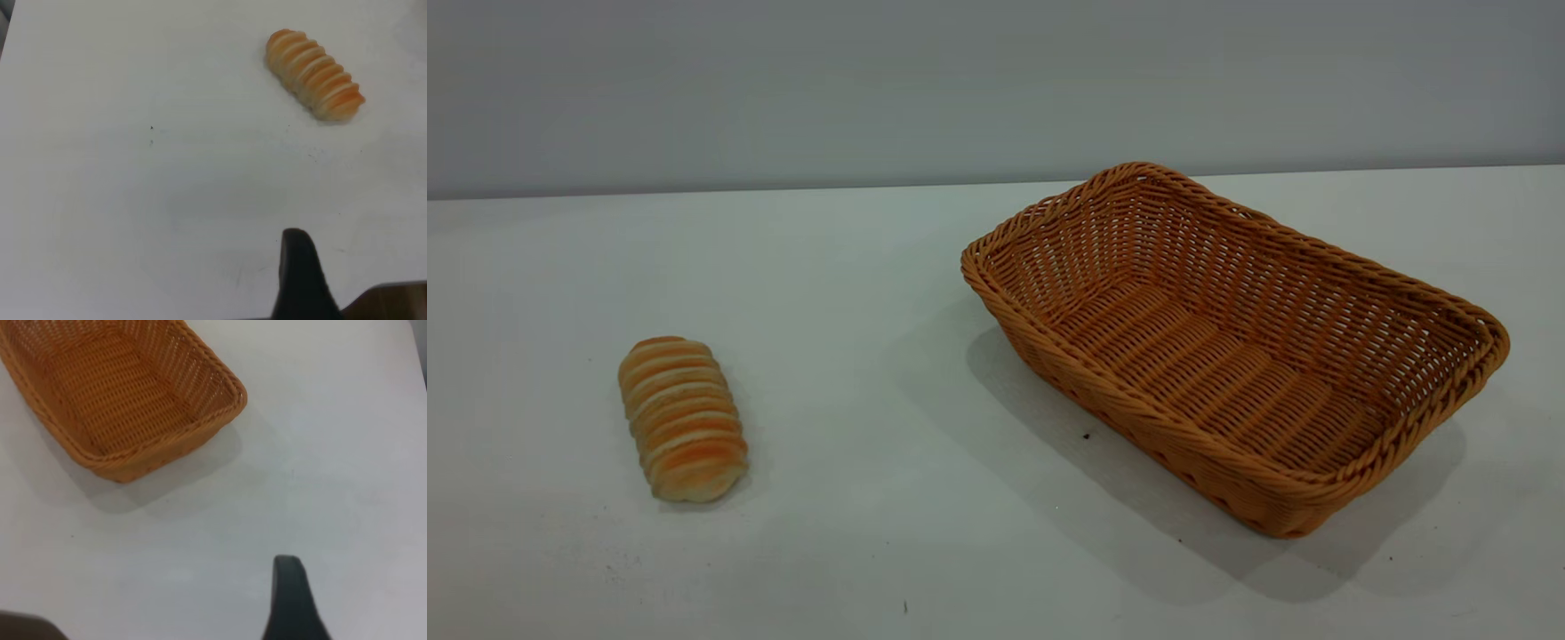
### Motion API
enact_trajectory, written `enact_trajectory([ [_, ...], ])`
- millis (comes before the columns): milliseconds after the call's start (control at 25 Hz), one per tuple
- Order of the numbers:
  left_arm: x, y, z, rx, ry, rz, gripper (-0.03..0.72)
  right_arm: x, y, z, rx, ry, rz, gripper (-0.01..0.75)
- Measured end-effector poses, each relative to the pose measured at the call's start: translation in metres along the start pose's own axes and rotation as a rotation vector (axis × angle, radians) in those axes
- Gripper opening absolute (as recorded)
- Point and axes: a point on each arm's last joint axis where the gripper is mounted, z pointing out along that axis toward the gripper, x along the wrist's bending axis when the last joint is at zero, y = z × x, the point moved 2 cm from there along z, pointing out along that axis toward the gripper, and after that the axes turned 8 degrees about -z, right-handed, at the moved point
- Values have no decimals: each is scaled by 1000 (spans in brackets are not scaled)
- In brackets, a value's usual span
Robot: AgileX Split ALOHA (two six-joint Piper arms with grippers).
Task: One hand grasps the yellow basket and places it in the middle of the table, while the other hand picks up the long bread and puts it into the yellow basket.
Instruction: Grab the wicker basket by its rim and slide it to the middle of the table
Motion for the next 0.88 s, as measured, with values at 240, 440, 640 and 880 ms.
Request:
enact_trajectory([
  [240, 0, 0, 0, 0, 0, 1, 513, 0, 0, 0, 0, 0, 0, 532],
  [440, -1, 6, -3, -47, -10, 36, 513, 0, 1, -1, -7, -2, -1, 532],
  [640, -7, 24, -2, -141, -54, 32, 513, -5, 27, -2, -135, -16, 11, 532],
  [880, -10, 46, 26, 11, -45, -22, 513, -9, 69, 49, 9, 85, 89, 532],
])
